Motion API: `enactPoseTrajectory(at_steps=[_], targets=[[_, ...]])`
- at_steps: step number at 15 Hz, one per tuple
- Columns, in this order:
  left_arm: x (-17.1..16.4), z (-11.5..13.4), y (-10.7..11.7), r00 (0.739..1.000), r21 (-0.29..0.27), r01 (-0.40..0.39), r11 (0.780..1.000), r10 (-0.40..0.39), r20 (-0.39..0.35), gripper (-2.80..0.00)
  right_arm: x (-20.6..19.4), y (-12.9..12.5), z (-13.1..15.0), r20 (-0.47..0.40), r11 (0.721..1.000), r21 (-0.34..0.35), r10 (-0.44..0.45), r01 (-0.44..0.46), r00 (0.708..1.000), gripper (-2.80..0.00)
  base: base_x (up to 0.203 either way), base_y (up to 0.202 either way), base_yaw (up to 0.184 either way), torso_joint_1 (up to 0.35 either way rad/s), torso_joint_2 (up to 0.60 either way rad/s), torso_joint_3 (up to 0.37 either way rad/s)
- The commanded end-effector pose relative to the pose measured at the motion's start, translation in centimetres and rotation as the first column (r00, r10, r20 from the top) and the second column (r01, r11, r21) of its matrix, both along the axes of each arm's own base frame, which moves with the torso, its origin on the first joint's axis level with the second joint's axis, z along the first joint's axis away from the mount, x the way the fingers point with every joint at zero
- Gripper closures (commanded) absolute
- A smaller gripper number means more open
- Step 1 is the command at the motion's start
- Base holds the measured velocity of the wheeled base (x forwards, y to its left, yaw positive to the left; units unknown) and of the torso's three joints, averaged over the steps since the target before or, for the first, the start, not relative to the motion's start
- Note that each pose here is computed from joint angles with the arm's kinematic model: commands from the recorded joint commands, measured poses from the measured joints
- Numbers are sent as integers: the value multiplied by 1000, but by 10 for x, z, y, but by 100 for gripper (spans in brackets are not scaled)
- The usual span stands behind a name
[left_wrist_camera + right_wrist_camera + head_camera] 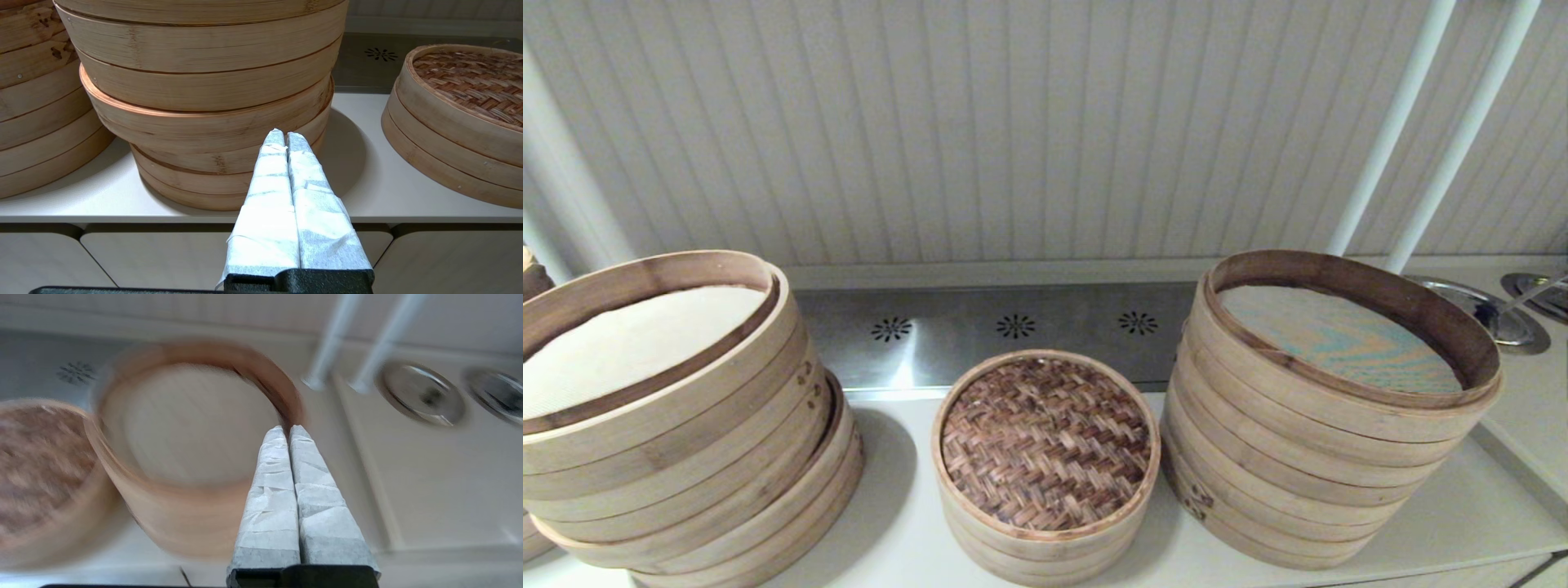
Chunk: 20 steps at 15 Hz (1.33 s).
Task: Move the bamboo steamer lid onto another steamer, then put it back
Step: Pick up the steamer
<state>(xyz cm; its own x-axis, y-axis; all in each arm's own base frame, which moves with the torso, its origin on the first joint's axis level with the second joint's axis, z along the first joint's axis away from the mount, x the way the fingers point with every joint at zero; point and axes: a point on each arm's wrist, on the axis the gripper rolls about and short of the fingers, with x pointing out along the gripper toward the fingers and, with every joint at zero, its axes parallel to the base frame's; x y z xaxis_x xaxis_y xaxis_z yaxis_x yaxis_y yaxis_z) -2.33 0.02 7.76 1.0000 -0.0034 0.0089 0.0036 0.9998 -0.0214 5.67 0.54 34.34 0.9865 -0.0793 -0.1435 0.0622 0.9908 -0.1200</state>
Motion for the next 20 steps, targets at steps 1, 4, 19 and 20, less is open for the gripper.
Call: enactPoseTrajectory(at_steps=[1, 4, 19, 20], targets=[[0, 0, 0, 1000, -2, 0, 1000, 0, -1, 0, -50, -11, -31, 37, 998, -1, -62, 62, 997, 0, 0, 0, 0, 0, 0, 0], [0, 0, 0, 1000, -1, 0, 1000, 0, 0, 0, -69, -14, -82, -25, 993, -20, -114, 114, 993, 0, 0, 0, 0, 0, 0, 0], [0, 0, 0, 1000, -2, 0, 1000, 0, -1, 0, -85, -4, -267, 48, 993, 45, 107, -109, 993, 0, 0, 0, 0, 0, 0, 0], [0, 0, 0, 1000, -2, 0, 1000, 0, -1, 0, -85, -4, -268, 47, 993, 50, 105, -108, 993, 0, 0, 0, 0, 0, 0, 0]])
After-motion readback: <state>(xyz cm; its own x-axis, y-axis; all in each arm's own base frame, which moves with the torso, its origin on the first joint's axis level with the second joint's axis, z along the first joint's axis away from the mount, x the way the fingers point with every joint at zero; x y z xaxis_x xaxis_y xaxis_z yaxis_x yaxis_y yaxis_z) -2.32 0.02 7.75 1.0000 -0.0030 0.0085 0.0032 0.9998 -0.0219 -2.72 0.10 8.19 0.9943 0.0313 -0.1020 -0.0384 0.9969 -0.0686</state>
